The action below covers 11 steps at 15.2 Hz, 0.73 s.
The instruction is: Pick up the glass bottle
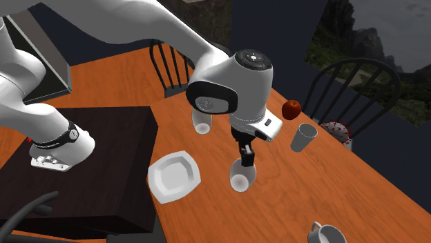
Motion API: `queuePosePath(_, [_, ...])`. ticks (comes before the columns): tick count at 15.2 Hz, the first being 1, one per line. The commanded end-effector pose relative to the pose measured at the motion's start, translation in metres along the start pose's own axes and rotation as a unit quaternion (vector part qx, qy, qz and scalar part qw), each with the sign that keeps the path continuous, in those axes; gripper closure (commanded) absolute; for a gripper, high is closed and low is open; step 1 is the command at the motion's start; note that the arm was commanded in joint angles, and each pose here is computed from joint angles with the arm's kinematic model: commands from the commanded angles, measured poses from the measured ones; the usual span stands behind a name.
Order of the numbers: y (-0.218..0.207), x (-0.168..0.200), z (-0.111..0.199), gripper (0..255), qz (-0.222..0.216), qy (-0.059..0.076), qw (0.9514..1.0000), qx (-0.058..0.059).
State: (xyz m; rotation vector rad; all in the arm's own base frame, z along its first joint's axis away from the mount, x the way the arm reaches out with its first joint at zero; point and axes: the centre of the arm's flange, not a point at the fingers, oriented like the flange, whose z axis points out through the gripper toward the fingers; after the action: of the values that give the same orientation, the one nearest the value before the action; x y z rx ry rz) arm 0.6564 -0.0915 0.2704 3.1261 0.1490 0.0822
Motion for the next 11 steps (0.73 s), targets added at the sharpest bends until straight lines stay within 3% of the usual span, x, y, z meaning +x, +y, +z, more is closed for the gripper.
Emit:
queuePosePath(1, [0.007,0.019,0.020,0,0.000,0.001,1.0000,0.003])
queuePosePath(11, [0.007,0.017,0.060,0,0.000,0.001,1.0000,0.003])
